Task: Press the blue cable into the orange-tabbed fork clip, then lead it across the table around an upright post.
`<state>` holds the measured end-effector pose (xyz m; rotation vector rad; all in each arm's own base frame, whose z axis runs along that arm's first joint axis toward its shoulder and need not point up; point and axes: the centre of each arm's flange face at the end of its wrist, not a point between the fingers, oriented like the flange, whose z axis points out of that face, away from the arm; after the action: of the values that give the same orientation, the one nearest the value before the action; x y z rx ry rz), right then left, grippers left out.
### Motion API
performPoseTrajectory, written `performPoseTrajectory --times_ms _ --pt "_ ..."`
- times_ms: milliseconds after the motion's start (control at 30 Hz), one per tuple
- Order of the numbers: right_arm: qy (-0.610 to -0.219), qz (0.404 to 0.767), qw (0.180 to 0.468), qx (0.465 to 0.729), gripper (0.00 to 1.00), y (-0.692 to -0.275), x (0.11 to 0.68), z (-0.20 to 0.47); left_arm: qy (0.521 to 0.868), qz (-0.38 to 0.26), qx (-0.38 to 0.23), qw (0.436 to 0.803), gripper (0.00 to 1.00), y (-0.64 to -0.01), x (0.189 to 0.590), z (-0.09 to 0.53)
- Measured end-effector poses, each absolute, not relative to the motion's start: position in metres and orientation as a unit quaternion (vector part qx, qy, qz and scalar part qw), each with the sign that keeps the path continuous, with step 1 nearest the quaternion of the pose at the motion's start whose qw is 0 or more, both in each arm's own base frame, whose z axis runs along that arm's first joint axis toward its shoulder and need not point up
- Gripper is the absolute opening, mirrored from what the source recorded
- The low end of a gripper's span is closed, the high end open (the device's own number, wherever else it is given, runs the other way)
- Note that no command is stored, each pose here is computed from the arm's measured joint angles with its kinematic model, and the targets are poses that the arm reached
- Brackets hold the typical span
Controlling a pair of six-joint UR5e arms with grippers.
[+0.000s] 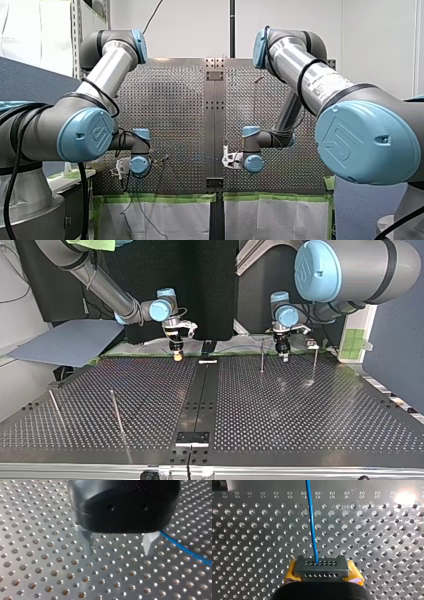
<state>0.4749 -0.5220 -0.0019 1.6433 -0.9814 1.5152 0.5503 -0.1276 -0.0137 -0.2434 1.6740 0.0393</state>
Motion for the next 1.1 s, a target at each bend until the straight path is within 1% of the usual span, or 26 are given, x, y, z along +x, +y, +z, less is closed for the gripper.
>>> performPoseTrajectory --times_ms 133,367,867,1100 --pt "-0.379 0.582 0.343 0.633 0.01 -0.522 0.474 -0.002 0.753 0.031 -0.098 0.65 1.0 -0.131 0.545 -0.017" --pt "-0.382 0.577 0.341 0.637 0.01 -0.522 0.472 -0.004 0.778 0.021 -0.077 0.624 1.0 -0.139 0.531 -0.021" --pt "-0.386 0.57 0.338 0.642 0.01 -0.522 0.468 -0.006 0.821 -0.033 -0.052 0.568 1.0 -0.144 0.479 0.006" --pt "-0.383 0.573 0.333 0.644 0.01 -0.522 0.469 -0.006 0.822 -0.066 -0.034 0.564 1.0 -0.154 0.454 0.02"
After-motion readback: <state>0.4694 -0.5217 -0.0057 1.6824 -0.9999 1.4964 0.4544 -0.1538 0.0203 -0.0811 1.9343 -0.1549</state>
